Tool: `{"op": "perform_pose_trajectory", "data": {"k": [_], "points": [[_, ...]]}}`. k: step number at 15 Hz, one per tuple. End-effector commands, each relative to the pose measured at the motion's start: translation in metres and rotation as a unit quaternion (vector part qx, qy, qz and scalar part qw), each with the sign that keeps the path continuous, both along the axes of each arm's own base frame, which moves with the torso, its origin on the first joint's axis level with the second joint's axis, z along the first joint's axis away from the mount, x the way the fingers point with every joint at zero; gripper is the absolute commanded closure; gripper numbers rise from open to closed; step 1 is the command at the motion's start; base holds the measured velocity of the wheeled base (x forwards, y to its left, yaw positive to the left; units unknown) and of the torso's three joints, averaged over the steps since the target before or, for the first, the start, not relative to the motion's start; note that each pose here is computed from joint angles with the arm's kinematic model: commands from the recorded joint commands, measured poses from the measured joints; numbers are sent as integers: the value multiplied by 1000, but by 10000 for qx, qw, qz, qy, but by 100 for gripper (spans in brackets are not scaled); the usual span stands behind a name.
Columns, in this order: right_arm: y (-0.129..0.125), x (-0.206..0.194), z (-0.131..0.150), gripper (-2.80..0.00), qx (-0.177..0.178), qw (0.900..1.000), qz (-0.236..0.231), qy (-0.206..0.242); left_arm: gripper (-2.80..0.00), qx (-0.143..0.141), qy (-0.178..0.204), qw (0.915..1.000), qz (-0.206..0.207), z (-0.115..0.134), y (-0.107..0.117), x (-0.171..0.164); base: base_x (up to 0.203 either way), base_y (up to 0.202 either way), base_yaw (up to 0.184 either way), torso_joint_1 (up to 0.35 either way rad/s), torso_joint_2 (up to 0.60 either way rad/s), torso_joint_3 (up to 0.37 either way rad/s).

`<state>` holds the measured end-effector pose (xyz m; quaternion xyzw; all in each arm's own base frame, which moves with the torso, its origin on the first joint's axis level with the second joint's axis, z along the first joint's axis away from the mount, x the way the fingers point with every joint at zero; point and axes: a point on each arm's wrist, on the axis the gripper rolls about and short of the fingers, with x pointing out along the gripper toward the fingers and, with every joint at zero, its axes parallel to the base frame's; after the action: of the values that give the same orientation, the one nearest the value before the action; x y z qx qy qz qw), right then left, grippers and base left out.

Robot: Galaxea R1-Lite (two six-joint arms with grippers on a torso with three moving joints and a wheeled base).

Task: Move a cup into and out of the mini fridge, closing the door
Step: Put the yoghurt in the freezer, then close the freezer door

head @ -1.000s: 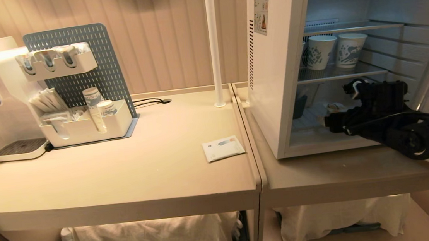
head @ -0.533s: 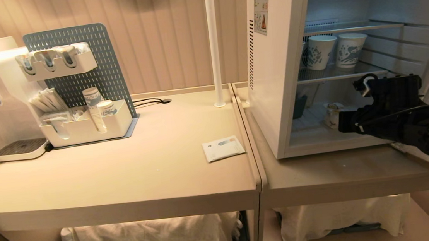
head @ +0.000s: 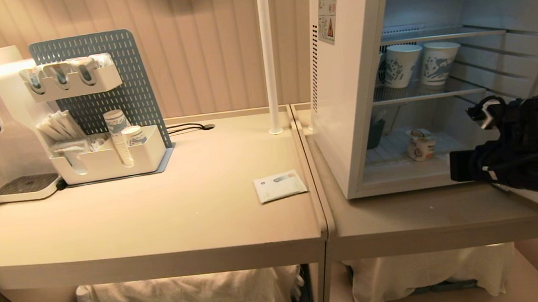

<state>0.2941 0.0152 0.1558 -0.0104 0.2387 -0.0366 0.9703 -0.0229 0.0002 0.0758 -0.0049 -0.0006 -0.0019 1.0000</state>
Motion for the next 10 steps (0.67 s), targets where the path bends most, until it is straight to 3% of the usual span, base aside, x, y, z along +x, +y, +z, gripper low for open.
{"op": "perform_pose_trajectory", "data": {"k": [1, 5, 10], "points": [[0, -14, 8, 0, 1, 9999, 7, -120, 0, -5, -1, 10000, 5, 0, 0, 0, 0, 0, 0, 0, 0, 0], [-3, -58, 13, 0, -39, 10000, -71, -9, 0, -5, 1, 10000, 11, 0, 0, 0, 0, 0, 0, 0, 0, 0], [-9, -135, 11, 0, -160, 9970, -167, 739, 0, -5, -1, 10000, 3, 0, 0, 0, 0, 0, 0, 0, 0, 0]]}}
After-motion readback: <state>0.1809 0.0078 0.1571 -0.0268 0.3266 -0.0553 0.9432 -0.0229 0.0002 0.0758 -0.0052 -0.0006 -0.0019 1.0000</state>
